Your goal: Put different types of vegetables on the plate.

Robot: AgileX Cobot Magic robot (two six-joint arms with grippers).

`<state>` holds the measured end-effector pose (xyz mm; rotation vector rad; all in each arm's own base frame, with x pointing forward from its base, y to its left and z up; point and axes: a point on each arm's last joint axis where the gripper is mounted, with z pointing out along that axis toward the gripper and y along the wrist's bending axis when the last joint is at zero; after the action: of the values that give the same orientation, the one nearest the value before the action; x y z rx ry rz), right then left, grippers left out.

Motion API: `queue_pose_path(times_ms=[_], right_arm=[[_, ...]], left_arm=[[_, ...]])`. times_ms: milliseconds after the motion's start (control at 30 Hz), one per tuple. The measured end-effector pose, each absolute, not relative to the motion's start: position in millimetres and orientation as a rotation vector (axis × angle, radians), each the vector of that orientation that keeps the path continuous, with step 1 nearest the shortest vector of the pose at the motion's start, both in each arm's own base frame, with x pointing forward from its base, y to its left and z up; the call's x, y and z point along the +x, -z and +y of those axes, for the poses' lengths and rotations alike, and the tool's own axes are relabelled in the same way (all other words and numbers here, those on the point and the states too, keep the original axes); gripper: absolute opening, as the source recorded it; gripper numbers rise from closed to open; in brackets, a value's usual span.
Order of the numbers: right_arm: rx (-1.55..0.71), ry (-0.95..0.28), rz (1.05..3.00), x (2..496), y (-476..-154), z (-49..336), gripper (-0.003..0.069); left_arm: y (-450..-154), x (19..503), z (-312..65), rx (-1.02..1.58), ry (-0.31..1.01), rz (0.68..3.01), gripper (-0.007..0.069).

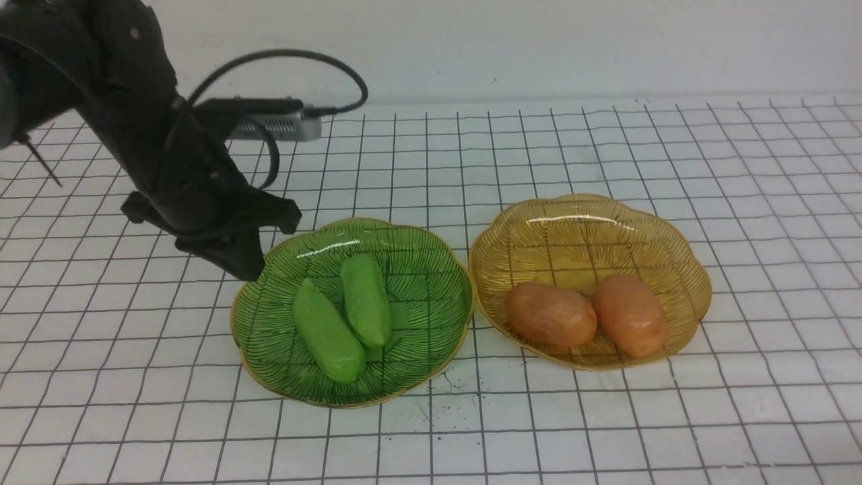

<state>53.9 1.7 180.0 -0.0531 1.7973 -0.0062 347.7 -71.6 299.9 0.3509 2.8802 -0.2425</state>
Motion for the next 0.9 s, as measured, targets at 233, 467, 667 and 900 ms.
queue_pose_path(times_ms=[233,467,667,900], right_arm=[[-0.018,0.034,1.798,53.9,-180.0,-0.4,-0.0003],[-0.017,0.035,1.798,53.9,-180.0,-0.4,-0.0004],[-0.017,0.035,1.798,53.9,-180.0,-0.4,-0.0004],[-0.017,0.035,1.798,53.9,-180.0,-0.4,-0.0004]], left_arm=[[-370.8,301.1,-63.9,0.352,0.24,2.681,-0.0008],[-407.5,231.1,-48.9,0.353,0.183,2.543,-0.0008],[-372.7,156.7,-42.3,0.303,0.283,2.418,-0.0008],[-312.7,120.8,-36.8,0.109,0.394,2.084,-0.0008]])
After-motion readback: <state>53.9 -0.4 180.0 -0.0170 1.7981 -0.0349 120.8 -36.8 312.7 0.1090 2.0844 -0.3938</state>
